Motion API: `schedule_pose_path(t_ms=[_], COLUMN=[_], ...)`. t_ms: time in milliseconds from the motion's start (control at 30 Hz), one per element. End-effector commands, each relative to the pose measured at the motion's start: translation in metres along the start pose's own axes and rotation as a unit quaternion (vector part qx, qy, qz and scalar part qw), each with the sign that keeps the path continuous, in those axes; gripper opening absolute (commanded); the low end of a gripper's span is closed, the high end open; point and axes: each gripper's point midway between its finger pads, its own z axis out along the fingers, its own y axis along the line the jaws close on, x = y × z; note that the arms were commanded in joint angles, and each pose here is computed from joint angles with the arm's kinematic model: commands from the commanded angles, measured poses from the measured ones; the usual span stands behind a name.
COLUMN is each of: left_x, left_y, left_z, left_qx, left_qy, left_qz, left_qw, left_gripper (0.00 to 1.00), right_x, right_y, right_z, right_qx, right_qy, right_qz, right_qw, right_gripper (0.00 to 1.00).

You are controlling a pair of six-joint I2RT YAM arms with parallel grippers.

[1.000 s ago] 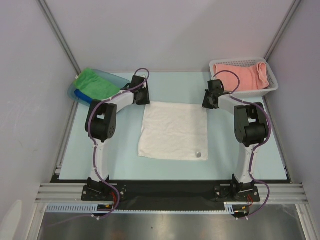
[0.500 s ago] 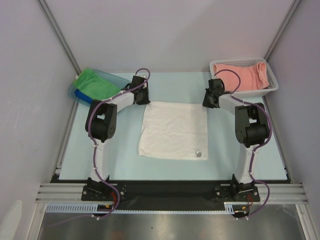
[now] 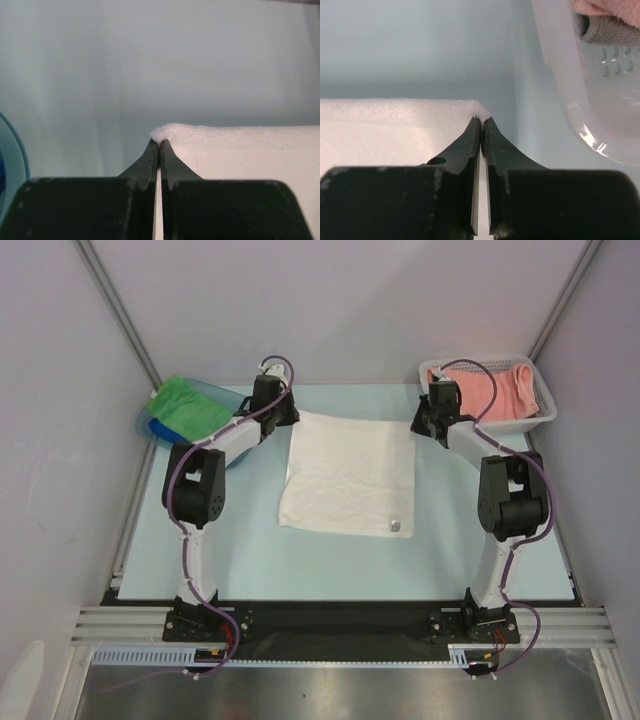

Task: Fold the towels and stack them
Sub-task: Fold the towel

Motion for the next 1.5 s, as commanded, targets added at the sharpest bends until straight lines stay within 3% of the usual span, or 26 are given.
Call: schedule_pose_path(t_ms=[0, 200, 500, 867, 1200, 1467], left_x=[-0.064, -0.033, 0.009, 0.034, 0.091, 0.108], left_y=[-0.02, -0.019, -0.01, -0.01, -0.008, -0.001], left_z=[-0.03, -0.05, -0.076, -0.127, -0.148, -0.164], left_qx=[0.039, 0.051, 0.039, 0.0, -0.032, -0.043], left_qy=[-0.09, -0.067, -0.051, -0.055, -0.015, -0.01], left_qz=[0.01, -0.012, -0.041, -0.045, -0.043, -0.049], left_qw=[0.995, 0.996, 0.997, 0.997, 0.998, 0.998], left_gripper=[0.0, 0.0, 0.0, 0.0, 0.0, 0.0], right_x=[-0.052, -0.047, -0.003, 0.038, 0.087, 0.119], right_y=[0.015, 0.014, 0.011, 0.008, 0.004, -0.004], right_z=[-0.026, -0.048, -0.081, -0.123, -0.148, -0.16], right_qx=[-0.028, -0.034, -0.041, -0.051, -0.058, -0.057], right_qy=[-0.07, -0.081, -0.06, -0.059, -0.02, -0.001], right_qz=[-0.002, 0.007, 0.02, 0.036, 0.057, 0.054], right_qw=[0.997, 0.996, 0.997, 0.996, 0.996, 0.997], right_gripper=[0.0, 0.0, 0.0, 0.0, 0.0, 0.0])
